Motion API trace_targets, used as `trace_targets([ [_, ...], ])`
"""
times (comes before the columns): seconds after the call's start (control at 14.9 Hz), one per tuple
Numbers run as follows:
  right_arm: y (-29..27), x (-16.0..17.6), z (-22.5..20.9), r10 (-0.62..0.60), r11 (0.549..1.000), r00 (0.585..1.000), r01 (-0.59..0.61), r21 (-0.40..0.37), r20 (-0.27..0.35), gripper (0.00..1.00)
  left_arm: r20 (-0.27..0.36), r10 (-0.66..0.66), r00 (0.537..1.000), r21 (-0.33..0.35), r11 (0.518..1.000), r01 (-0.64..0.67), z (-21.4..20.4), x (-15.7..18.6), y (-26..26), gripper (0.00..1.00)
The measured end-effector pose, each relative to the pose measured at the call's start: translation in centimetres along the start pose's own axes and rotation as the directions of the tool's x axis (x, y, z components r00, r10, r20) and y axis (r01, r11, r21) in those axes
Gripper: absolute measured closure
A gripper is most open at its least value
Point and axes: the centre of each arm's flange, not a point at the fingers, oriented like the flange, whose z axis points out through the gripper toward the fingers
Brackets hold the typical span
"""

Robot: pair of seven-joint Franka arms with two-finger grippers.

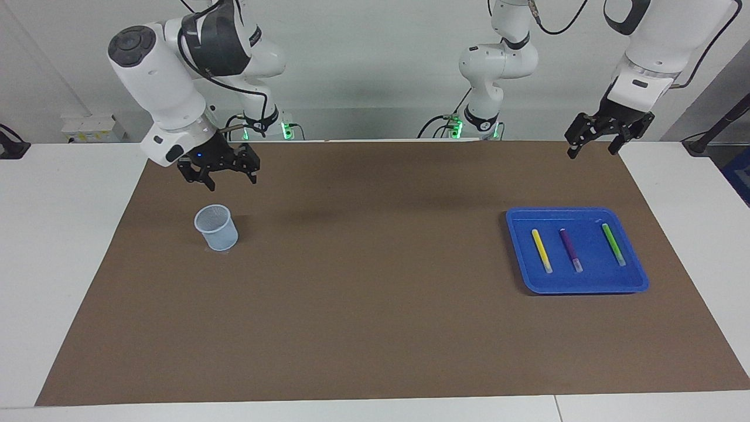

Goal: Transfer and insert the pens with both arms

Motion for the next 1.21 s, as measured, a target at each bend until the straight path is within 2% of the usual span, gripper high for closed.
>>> trace_targets([
  [0.27,-2.9,-0.7,1.3,0.086,0.994,0.996,-0.084,0.072,-0.020,0.00,-0.062,-0.019,0.998,-0.006,1.000,0.019,2.8,0.3,0.1,0.00],
  [0.4,-3.7,-0.7,2.1,0.098,0.990,0.995,-0.096,0.101,-0.021,0.00,-0.056,-0.019,0.998,-0.005,1.000,0.019,4.1,-0.1,0.0,0.00],
  [0.61,-4.2,-0.6,2.7,0.135,0.974,0.991,-0.131,0.184,-0.011,0.00,-0.060,-0.024,0.998,-0.006,1.000,0.023,6.2,-0.2,-0.2,0.00],
  [0.81,-5.4,-0.4,3.0,0.173,0.966,0.985,-0.164,0.198,-0.027,0.00,-0.059,-0.037,0.998,-0.005,0.999,0.037,9.8,0.0,-1.0,0.00],
  [1.08,-9.5,-0.9,3.5,0.235,0.952,0.972,-0.229,0.203,-0.009,0.00,-0.032,-0.031,0.999,-0.002,1.000,0.031,14.0,1.3,-1.3,0.00],
  [1.21,-10.3,-1.0,3.6,0.256,0.939,0.967,-0.249,0.237,0.000,0.00,-0.022,-0.020,1.000,-0.001,1.000,0.020,16.2,2.2,-1.7,0.00],
])
